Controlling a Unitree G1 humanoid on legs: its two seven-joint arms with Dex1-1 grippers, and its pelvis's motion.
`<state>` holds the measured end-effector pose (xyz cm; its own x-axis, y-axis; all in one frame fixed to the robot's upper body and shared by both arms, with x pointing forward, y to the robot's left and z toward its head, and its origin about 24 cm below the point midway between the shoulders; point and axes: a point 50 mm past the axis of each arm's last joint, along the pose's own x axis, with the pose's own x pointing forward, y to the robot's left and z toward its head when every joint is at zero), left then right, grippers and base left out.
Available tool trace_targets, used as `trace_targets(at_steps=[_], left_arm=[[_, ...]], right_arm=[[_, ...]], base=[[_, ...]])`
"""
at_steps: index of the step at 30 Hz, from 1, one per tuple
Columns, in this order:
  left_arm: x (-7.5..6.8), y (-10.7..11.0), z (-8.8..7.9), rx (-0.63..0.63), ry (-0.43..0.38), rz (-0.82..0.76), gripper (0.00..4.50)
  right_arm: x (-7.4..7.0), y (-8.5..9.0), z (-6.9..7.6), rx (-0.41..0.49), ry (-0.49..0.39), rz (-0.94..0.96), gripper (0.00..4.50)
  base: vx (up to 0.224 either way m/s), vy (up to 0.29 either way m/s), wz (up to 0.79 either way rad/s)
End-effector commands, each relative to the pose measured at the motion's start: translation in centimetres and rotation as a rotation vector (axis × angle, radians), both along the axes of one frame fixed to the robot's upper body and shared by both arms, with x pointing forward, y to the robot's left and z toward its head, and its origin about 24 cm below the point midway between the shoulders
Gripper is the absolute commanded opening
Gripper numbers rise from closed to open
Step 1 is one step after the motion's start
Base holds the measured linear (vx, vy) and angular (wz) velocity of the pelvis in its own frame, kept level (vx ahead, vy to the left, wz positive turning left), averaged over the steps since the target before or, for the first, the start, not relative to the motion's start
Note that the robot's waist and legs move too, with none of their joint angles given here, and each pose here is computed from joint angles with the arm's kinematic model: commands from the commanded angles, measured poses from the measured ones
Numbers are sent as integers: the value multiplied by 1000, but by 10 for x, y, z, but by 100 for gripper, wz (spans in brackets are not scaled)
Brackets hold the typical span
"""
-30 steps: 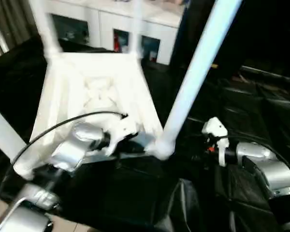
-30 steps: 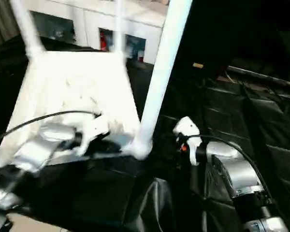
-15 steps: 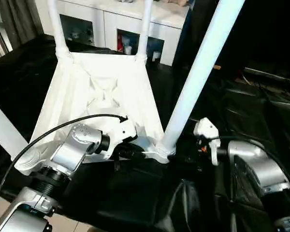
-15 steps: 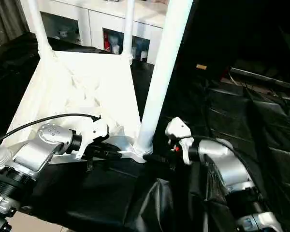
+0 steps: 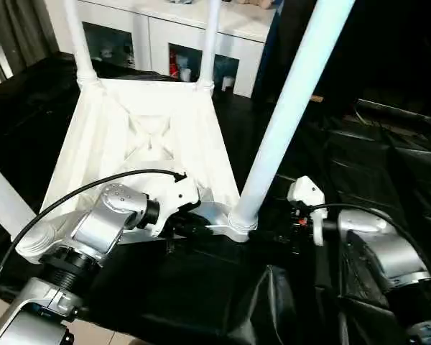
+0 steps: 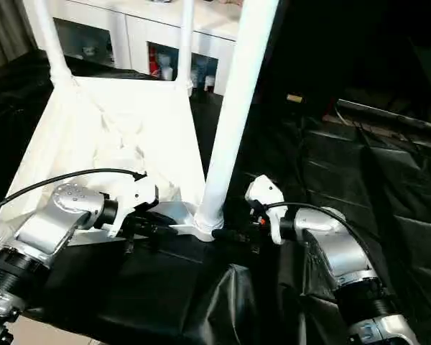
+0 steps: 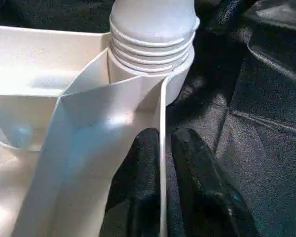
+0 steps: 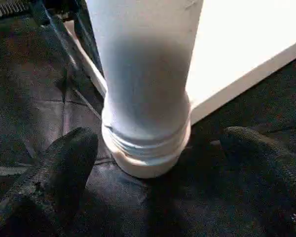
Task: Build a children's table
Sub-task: Rotate leg to tighten
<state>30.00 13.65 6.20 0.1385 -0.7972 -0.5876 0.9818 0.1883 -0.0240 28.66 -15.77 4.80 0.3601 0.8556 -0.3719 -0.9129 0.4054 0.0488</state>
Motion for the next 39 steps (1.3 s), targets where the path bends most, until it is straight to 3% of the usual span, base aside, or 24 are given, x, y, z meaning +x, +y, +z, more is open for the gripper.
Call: trace_targets(at_steps=[1,9,25,33,39], left_arm=[[-1,4,-8,55,39,2,29],[-2,3,-7,48,55,0,3],[-2,3,-7,51,60,1,0],[-5,7,-8,61,76,-6,0],[8,-5,-12,49,4,153,0]], right_arm=[[5,2,4,1,-22,9,450],[10,16,1,37,-10,37,450],[10,22,-4,69,27,74,305],[8,27,-7,111,47,85,272],[14,28,-24,97,65,-171,270]], base=[[0,0,0],[0,0,0],[0,0,0],[0,0,0],[0,0,0]])
